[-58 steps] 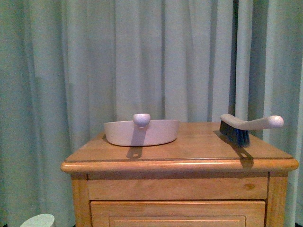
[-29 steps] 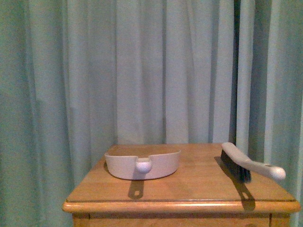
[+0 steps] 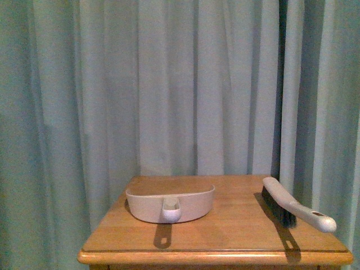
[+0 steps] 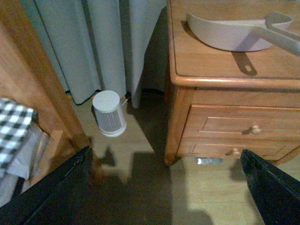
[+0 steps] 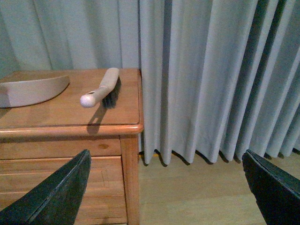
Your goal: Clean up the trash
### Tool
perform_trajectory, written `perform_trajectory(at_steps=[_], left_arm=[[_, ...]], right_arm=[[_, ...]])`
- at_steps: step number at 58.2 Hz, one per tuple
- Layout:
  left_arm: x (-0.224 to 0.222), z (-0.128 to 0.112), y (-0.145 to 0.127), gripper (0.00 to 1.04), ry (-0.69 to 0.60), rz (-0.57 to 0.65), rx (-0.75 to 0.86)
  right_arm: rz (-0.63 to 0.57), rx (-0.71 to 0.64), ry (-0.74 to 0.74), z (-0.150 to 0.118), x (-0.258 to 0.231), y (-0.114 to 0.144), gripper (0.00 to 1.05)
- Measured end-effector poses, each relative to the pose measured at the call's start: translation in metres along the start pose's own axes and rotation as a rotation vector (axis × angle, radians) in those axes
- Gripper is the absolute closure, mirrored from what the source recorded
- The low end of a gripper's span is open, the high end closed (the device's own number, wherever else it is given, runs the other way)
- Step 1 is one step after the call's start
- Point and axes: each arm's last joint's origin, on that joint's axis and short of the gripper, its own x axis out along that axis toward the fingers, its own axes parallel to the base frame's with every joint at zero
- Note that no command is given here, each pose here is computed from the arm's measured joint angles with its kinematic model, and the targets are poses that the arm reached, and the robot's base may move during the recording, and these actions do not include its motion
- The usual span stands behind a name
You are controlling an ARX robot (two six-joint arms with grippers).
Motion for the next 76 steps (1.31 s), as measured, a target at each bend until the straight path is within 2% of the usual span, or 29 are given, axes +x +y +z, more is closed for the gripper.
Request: perform_trajectory(at_steps=[10,13,19,27,45,76], left_arm=[[0.04,0.077,-0.039,0.08,0.059,-0.04,0.106],[0.058,0.103,-0.059,0.08,0.088,-0.058,0.129],[0.088,0.127,-0.085,0.08,0.15,-0.059,0.121],[0.127,0.132,-0.111,0.08,0.24,-0.033,0.1],[0.195,0.117,-0.149,0.08,0.387,0.005,0.067],[0.241,0.106,-0.181,0.08,0.457,-0.028,0.026]], right_arm=[[0.0,0.0,0.0,0.0,0.0,0.0,0.07],[0.0,0.0,0.0,0.0,0.0,0.0,0.07],[0.0,0.0,0.0,0.0,0.0,0.0,0.07],[0.0,0.0,0.0,0.0,0.0,0.0,0.07],[0.0,0.0,0.0,0.0,0.0,0.0,0.07],[0.0,0.0,0.0,0.0,0.0,0.0,0.07]])
